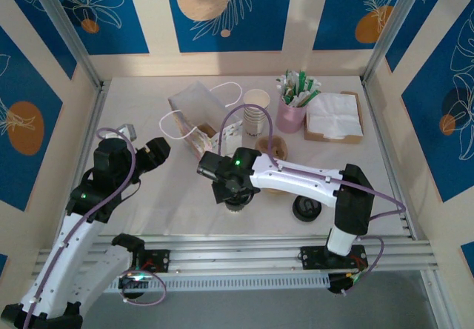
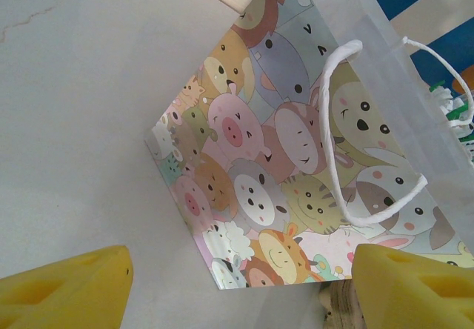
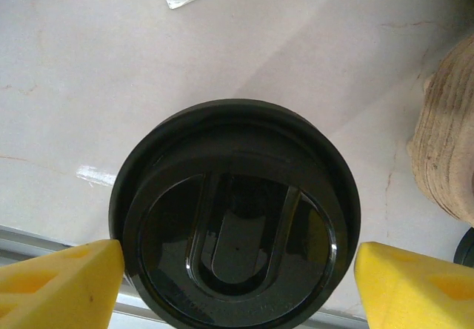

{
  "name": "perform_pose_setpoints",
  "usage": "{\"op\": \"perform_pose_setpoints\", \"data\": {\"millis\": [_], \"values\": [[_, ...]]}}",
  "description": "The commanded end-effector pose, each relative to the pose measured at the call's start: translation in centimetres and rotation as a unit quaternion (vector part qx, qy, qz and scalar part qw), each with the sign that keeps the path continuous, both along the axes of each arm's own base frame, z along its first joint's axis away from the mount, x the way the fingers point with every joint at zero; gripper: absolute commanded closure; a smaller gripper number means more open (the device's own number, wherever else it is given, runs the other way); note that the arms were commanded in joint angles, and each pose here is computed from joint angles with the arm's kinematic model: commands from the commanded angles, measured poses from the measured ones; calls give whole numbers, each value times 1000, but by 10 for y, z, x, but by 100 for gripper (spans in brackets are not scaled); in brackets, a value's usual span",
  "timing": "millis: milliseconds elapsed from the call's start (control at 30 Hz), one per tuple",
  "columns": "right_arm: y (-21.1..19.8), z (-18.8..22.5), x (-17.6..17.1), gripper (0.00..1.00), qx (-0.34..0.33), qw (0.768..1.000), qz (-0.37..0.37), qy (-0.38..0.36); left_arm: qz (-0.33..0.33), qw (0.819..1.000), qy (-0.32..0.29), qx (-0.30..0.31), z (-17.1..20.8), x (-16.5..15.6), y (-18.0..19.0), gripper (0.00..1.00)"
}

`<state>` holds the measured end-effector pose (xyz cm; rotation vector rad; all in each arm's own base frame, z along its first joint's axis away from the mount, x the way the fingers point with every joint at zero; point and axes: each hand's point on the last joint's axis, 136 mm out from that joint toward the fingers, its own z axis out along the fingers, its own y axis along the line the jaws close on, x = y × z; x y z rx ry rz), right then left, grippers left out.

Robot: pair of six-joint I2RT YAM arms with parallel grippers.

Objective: Pack the takeout coffee

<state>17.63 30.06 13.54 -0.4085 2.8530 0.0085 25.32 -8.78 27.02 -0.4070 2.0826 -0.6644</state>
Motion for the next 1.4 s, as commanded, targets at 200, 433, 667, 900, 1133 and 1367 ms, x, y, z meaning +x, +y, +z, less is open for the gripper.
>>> {"op": "perform_pose_setpoints", "data": {"millis": [200, 433, 667, 900, 1133, 1367], "values": [[1, -7, -2, 24, -15, 1000, 1, 8, -2, 1000, -14, 1, 6, -2, 2, 22], [1, -11, -2, 24, -17, 1000, 0, 15, 6, 1000, -23, 9, 11, -4, 7, 21], [0, -14, -2, 23, -18, 1000, -5, 22, 14, 999, -31, 10, 22, -6, 11, 21], [-1, -17, -2, 23, -20, 999, -4, 25, 24, 999, -35, 16, 27, -6, 15, 21], [-7, -10, -3, 30, -23, 1000, -7, 16, 29, 998, -42, 36, 37, -2, 19, 21], [-4, 39, -16, 32, 11, 999, 45, -25, 111, 973, -64, 190, 65, 17, 64, 21]]}}
